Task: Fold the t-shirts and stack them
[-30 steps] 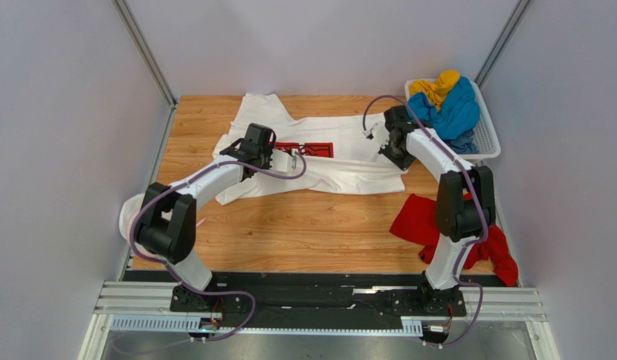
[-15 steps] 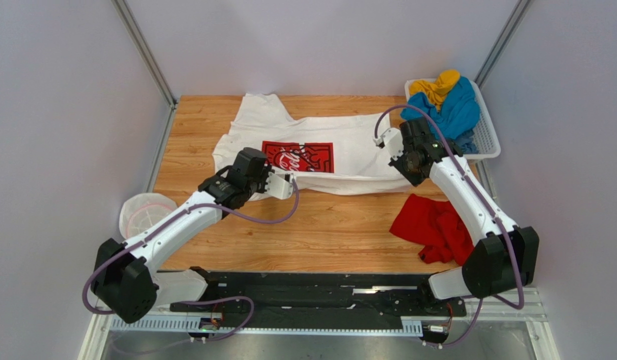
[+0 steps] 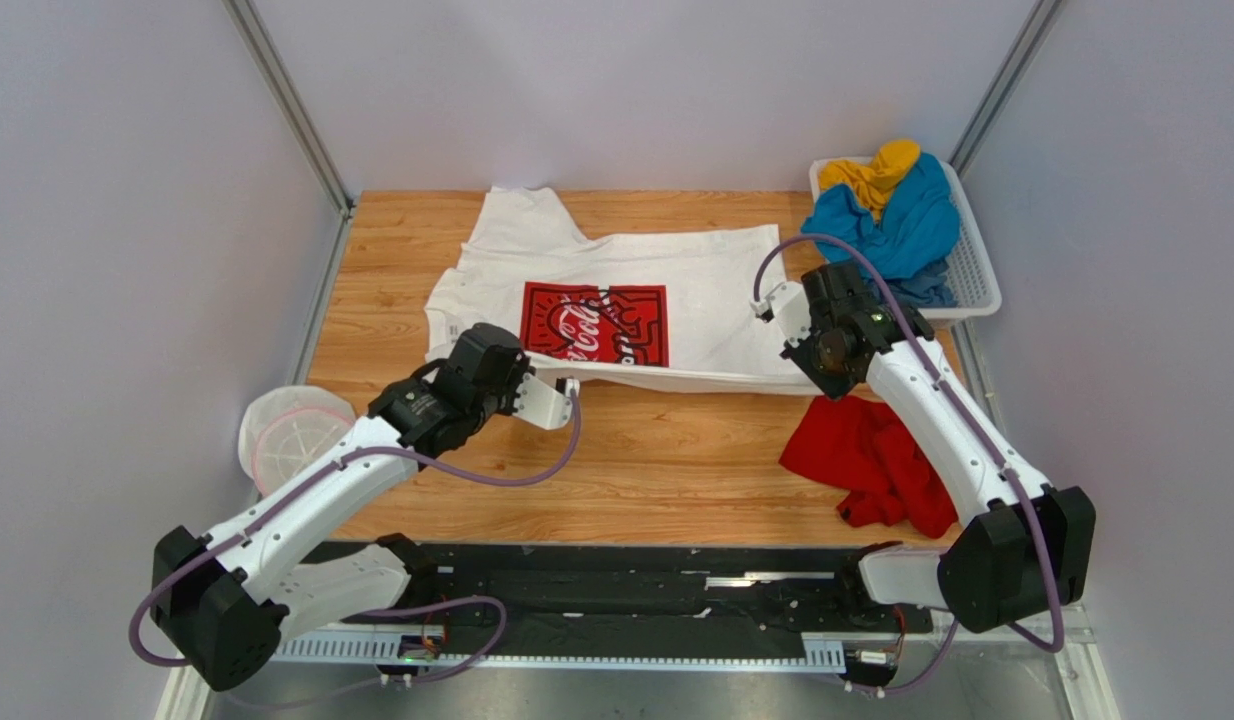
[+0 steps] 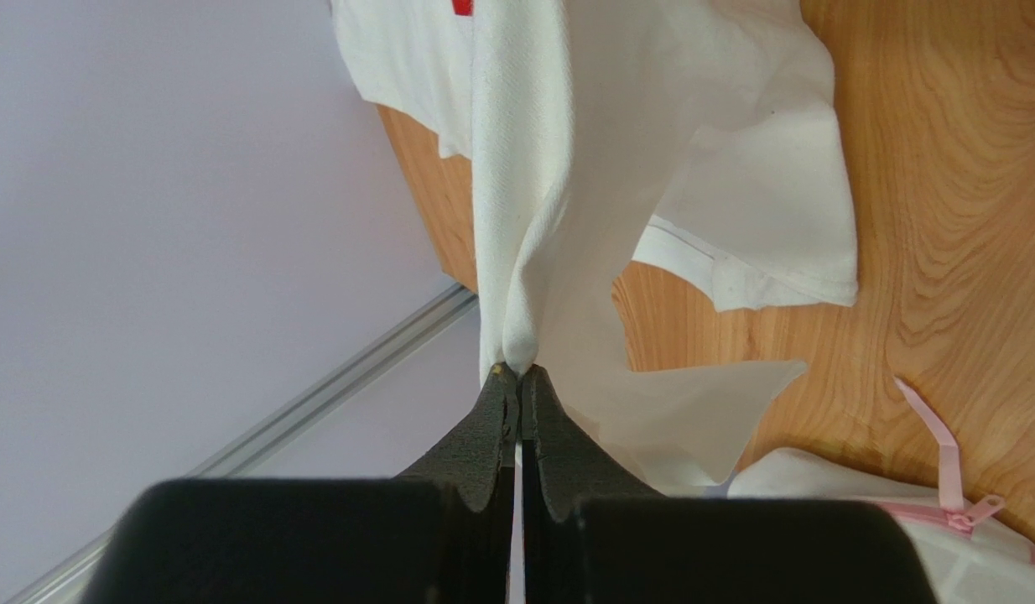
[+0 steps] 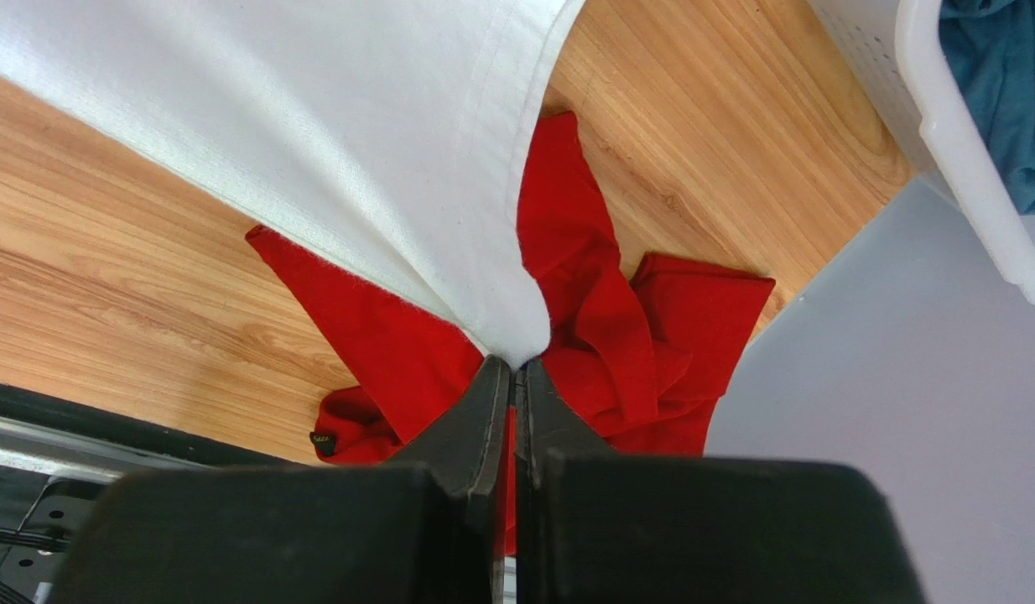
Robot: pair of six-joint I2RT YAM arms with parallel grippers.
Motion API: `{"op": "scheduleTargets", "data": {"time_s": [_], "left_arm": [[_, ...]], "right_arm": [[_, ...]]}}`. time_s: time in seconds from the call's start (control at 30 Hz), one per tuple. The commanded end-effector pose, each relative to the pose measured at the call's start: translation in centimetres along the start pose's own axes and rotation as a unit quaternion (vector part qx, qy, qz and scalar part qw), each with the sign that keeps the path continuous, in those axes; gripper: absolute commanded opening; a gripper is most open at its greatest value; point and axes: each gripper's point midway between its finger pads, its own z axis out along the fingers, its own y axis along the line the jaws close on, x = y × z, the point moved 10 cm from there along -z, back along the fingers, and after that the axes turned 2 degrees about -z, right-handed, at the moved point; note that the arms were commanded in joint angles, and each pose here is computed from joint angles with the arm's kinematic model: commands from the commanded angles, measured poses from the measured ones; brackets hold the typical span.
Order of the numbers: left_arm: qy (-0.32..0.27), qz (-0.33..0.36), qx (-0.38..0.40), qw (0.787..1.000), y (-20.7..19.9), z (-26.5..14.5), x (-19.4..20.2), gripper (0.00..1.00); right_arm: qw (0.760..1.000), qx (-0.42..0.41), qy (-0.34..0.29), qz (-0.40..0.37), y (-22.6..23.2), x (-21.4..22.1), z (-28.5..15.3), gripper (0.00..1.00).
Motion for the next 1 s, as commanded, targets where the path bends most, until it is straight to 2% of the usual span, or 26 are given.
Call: {"op": "scheduleTargets", "data": {"time_s": [0.0,0.43,0.7,0.97], "left_arm": [[0.015,0.001,0.003,1.000,-0.3,-1.1,-0.1,0.00],[0.019,0.026,0.058,0.998,-2.9,-2.3,-0.2,0.00],[0.017,0.056,0.058,0.997,-4.0,-0.4,-0.8,0.00],[0.017,0.075,0.037,0.996,-2.3,2.1,-1.5,0.00]], "right_arm": [[1.000,0.010,-0.001,0.010,0.1,0.1,0.3,0.00],[0.999,0.040,0.014,-0.006,-0.3,0.3,1.3,0.00],[0.999,0.049,0.019,-0.003,-1.1,-1.1,2.3,0.00],[0.997,0.065,0.029,-0.019,-2.2,-2.6,3.7,0.00]]}}
